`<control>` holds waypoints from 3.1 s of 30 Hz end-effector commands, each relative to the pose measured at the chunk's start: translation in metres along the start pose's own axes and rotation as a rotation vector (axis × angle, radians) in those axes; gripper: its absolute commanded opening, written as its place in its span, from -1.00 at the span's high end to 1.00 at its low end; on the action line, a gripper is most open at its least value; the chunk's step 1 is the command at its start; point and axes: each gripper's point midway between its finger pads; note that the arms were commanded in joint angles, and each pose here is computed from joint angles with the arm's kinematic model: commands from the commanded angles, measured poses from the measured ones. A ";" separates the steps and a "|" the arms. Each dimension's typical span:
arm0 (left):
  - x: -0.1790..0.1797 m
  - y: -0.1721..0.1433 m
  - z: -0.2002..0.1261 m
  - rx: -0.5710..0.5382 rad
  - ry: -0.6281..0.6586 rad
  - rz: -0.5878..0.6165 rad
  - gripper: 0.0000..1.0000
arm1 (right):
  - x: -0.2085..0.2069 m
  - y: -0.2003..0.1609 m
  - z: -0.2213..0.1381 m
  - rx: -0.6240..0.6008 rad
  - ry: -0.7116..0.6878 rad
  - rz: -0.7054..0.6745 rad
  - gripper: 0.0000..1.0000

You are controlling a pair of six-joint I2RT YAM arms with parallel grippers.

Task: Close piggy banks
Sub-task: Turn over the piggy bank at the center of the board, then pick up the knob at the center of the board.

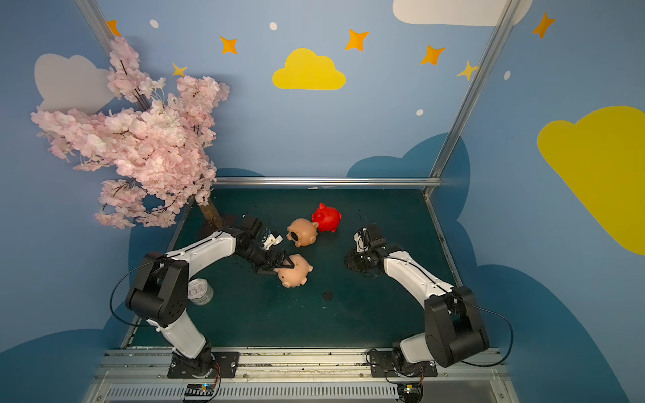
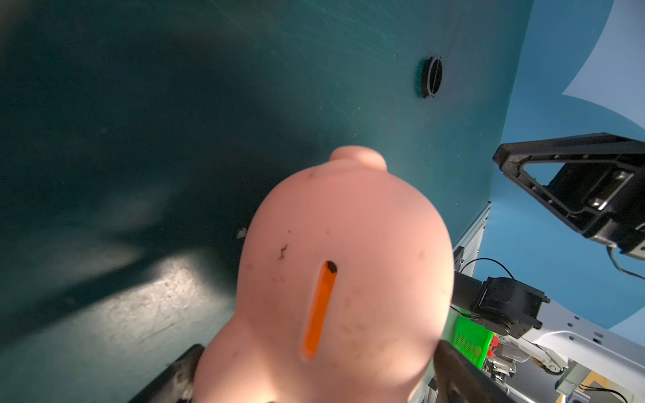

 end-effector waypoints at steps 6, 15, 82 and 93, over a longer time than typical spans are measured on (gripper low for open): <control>0.027 0.007 -0.013 -0.048 0.173 -0.036 -0.98 | -0.014 0.008 0.015 0.101 -0.098 -0.001 0.46; 0.034 0.010 -0.026 -0.086 0.263 -0.042 -0.97 | -0.020 0.015 0.029 0.175 -0.178 0.011 0.49; 0.024 0.011 -0.064 -0.205 0.336 0.038 -0.93 | -0.052 0.025 0.083 0.393 -0.371 0.054 0.80; 0.025 0.008 -0.062 -0.198 0.331 0.039 -0.92 | -0.061 0.012 0.092 0.456 -0.394 0.047 0.81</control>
Point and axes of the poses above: each gripper's point midway between its finger pads, its own z axis out along the fingers, its own x axis along the line the jaws close on, y = z × x, and after that the axes turned 9 degrees about -z, right-handed
